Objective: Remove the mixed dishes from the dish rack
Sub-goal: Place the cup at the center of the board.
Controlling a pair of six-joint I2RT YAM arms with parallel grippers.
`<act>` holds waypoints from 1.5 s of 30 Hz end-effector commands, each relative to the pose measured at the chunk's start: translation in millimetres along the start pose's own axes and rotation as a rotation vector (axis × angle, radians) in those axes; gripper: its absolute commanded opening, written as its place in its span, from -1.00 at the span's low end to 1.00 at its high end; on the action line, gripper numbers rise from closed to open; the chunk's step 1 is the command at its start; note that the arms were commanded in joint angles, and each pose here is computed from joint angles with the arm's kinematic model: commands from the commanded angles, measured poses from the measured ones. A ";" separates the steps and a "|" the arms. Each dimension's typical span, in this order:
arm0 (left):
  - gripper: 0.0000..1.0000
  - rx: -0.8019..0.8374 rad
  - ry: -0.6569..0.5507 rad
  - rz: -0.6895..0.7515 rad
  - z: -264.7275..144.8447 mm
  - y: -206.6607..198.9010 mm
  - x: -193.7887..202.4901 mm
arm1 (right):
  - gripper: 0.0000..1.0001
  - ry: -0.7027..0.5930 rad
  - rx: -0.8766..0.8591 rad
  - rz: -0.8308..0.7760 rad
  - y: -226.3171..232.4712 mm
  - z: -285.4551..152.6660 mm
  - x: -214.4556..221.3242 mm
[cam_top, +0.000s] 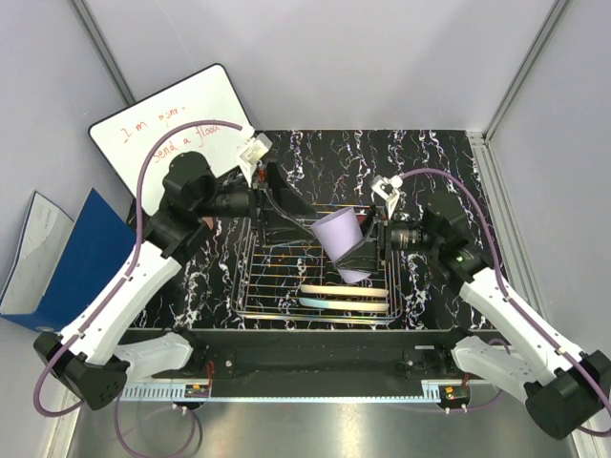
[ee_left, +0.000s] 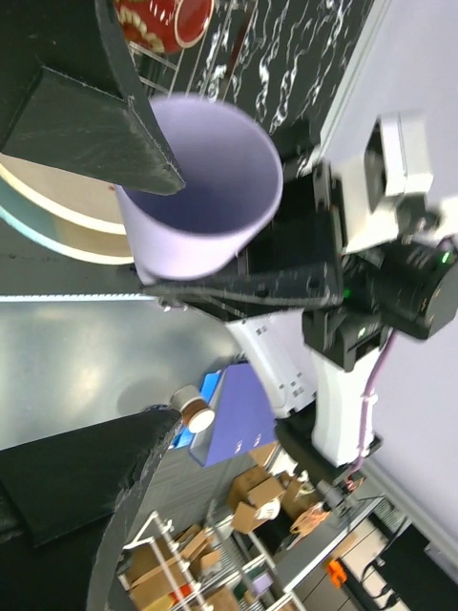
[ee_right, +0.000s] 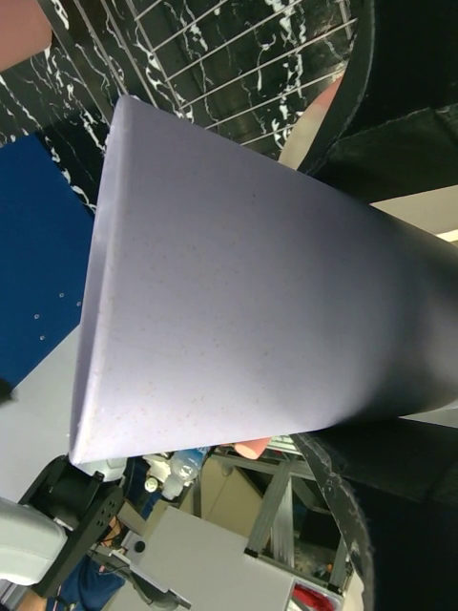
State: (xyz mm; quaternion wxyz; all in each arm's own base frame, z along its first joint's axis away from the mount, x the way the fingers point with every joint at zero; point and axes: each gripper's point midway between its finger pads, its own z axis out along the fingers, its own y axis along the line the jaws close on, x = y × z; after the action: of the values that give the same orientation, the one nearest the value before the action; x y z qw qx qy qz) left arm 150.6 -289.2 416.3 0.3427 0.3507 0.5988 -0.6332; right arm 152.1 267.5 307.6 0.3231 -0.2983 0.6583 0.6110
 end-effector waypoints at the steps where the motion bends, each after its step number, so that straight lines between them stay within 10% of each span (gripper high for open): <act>1: 0.98 0.053 0.014 0.040 2.0 -10.2 9.0 | -1.00 -0.037 -0.043 -0.067 8.0 12.9 -18.2; 11: 0.80 0.009 0.076 -0.023 10.2 20.1 35.7 | -1.00 0.024 -0.076 -0.082 13.0 42.4 -12.1; 16: -0.97 0.016 0.090 -0.028 10.0 18.7 38.4 | -1.00 0.028 -0.060 -0.088 12.0 43.8 -11.3; 22: -1.00 -0.049 0.105 -0.029 6.3 26.7 47.4 | -0.81 0.015 0.005 -0.077 2.2 43.4 -11.2; 26: -1.00 -0.324 0.041 0.060 -9.7 56.4 27.2 | 0.99 -0.056 0.151 -0.101 -12.2 35.4 -26.3; 38: -1.00 -1.396 -0.210 0.050 -163.7 109.7 -75.8 | 1.00 -0.532 0.719 -0.153 -37.6 -57.1 -110.5; 45: -1.00 -1.924 -0.032 0.081 -237.3 178.9 -60.9 | 0.99 -0.487 0.813 -0.110 -65.2 -61.2 -88.2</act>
State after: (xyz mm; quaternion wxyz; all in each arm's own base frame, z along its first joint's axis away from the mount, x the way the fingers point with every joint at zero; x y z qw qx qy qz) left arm 317.0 -120.9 409.4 0.5567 -0.0203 0.8279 -0.0651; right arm 240.1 209.8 363.8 0.5967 -0.0584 0.7049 0.3790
